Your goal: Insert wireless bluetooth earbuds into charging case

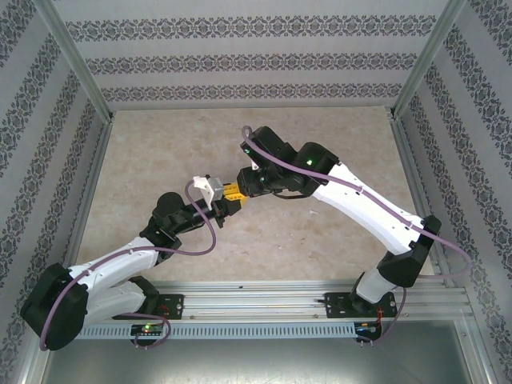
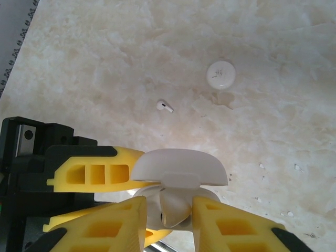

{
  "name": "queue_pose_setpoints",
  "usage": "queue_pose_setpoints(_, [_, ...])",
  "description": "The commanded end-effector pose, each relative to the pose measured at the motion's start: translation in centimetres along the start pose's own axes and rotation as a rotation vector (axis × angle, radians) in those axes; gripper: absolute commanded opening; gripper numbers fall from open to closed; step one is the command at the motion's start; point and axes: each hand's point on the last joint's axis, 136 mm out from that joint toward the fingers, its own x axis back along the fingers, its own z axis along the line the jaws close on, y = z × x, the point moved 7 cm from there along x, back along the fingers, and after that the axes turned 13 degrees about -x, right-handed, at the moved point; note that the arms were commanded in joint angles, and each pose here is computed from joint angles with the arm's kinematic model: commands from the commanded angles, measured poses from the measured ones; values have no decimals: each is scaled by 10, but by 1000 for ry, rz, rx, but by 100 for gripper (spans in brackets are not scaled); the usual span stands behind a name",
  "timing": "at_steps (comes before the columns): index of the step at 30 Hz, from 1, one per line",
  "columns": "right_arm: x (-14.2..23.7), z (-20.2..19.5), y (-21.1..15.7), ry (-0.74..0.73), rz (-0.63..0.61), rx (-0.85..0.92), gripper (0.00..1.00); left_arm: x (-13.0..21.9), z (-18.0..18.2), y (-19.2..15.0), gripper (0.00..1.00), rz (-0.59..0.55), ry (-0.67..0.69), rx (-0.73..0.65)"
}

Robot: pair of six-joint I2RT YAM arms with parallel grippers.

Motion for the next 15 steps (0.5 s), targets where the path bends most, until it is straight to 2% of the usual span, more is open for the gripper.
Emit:
queue_pose_setpoints(1, [-7, -4, -1, -6, 19, 28, 27, -1, -5, 18, 0, -56, -32, -19])
queue_pose_setpoints(8, [-8, 1, -4, 59, 32, 64, 26, -2, -5, 20, 0, -57, -38, -20])
queue_pose_setpoints(15, [-2, 3, -1, 77, 13, 76, 36, -4, -5, 19, 0, -53, -45, -15])
